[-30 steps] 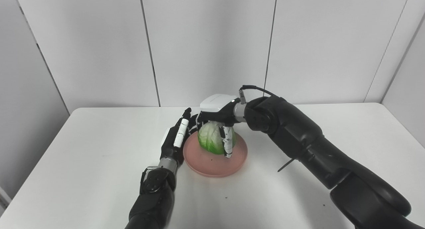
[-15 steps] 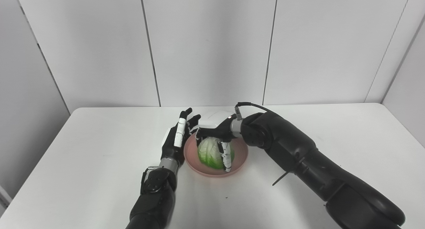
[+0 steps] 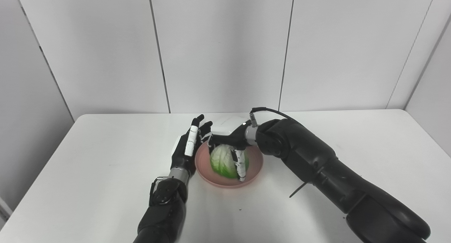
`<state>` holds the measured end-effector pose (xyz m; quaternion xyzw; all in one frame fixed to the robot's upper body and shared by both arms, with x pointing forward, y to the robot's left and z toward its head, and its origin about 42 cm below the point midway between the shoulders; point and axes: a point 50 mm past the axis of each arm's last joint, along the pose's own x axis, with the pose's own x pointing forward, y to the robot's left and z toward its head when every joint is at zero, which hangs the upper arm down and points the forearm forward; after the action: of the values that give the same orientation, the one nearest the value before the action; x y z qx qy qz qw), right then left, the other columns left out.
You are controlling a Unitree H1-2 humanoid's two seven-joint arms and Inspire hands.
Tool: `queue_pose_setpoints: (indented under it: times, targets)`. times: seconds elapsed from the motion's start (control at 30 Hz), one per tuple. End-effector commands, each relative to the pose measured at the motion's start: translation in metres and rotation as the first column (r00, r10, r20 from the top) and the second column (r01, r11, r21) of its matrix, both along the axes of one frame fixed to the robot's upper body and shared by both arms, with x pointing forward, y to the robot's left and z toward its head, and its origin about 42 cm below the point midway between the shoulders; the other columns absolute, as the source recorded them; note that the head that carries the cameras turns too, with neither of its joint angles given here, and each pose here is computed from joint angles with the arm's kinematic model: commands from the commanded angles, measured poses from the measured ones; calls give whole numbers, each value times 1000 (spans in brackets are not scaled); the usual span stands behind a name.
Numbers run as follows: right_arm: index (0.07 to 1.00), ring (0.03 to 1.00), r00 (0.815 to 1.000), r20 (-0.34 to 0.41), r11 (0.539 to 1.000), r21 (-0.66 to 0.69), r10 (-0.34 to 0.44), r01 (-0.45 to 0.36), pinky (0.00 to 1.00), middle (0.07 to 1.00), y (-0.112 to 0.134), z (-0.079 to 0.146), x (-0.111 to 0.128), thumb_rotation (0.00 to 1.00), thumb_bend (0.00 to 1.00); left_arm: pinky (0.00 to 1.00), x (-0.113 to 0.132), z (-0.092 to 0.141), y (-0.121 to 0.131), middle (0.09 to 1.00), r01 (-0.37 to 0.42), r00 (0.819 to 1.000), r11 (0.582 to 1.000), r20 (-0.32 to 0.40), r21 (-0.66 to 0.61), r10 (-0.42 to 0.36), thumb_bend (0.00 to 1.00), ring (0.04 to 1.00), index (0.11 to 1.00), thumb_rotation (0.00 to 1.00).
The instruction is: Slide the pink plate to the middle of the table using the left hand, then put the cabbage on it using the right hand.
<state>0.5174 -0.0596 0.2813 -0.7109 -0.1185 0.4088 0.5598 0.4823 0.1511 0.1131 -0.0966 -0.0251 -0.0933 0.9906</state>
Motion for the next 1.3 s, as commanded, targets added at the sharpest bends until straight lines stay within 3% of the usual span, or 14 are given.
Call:
queue_pose_setpoints:
  times: [0.0, 0.03, 0.1, 0.23, 0.5, 0.6, 0.67, 0.77, 0.83, 0.97, 1.03, 1.13, 1.23, 1.27]
  targets:
    - [751, 873, 997, 74, 1000, -2, -17, 17, 849, 867, 4, 36, 5, 216, 990, 840, -21, -31, -4, 859, -2, 998, 1000, -68, -11, 1, 987, 893, 905, 926]
    - [755, 882, 996, 81, 999, -32, -20, 23, 867, 873, 4, 36, 4, 222, 993, 841, -21, -31, -4, 859, 0, 998, 1000, -66, -11, 0, 987, 893, 906, 926]
    - [816, 975, 996, 88, 996, -89, -20, 27, 973, 930, 5, 36, 4, 361, 1000, 843, -21, -30, -4, 867, 2, 998, 1000, -64, -11, -2, 997, 900, 923, 924]
    - [845, 1000, 996, 88, 990, -138, -24, 36, 1000, 978, 6, 34, 6, 518, 1000, 830, -20, -30, -4, 866, 1, 998, 1000, -63, -11, -2, 1000, 899, 919, 919]
    - [887, 1000, 996, 73, 982, -180, -51, 64, 1000, 1000, 3, 36, 9, 599, 1000, 833, -20, -28, -3, 864, -2, 998, 1000, -61, -12, 1, 996, 905, 927, 923]
    - [913, 1000, 995, 71, 981, -178, -66, 78, 1000, 1000, 1, 43, 11, 582, 1000, 838, -20, -28, -2, 864, -5, 998, 1000, -60, -19, 4, 1000, 914, 913, 911]
    - [908, 1000, 995, 70, 987, -137, -76, 85, 1000, 1000, -4, 53, 15, 592, 1000, 829, -19, -27, 0, 864, -7, 998, 1000, -56, -16, 6, 1000, 913, 915, 914]
    - [847, 953, 987, 140, 989, 135, -76, 57, 1000, 920, -24, 75, 18, 664, 1000, 828, -19, -26, 1, 854, -10, 999, 1000, -49, -13, 9, 989, 914, 923, 919]
    - [822, 925, 983, 163, 958, 282, -89, 40, 863, 883, -35, 86, 18, 678, 1000, 858, -18, -26, 2, 860, -14, 999, 1000, -52, -22, 13, 999, 917, 920, 906]
    - [827, 866, 991, 98, 839, 543, -96, 27, 777, 862, -61, 98, 20, 705, 1000, 857, -16, -24, 7, 855, -23, 998, 999, -55, -31, 21, 1000, 913, 914, 889]
    - [848, 893, 995, -10, 767, 636, -98, 82, 840, 886, -70, 96, 21, 720, 1000, 856, -15, -24, 9, 855, -20, 998, 999, -55, -30, 19, 999, 918, 918, 889]
    - [895, 932, 984, -164, 615, 770, -69, 172, 879, 926, -86, 83, 29, 803, 1000, 855, -14, -22, 10, 852, -22, 998, 999, -54, -30, 20, 1000, 916, 912, 885]
    - [956, 978, 977, -199, 474, 854, -81, 213, 961, 966, -94, 67, 36, 915, 1000, 858, -13, -21, 12, 853, -22, 998, 999, -53, -30, 21, 1000, 917, 912, 882]
    - [977, 987, 971, -224, 385, 892, -80, 238, 987, 979, -95, 59, 38, 946, 1000, 857, -12, -21, 12, 853, -24, 998, 999, -53, -29, 22, 1000, 918, 912, 881]
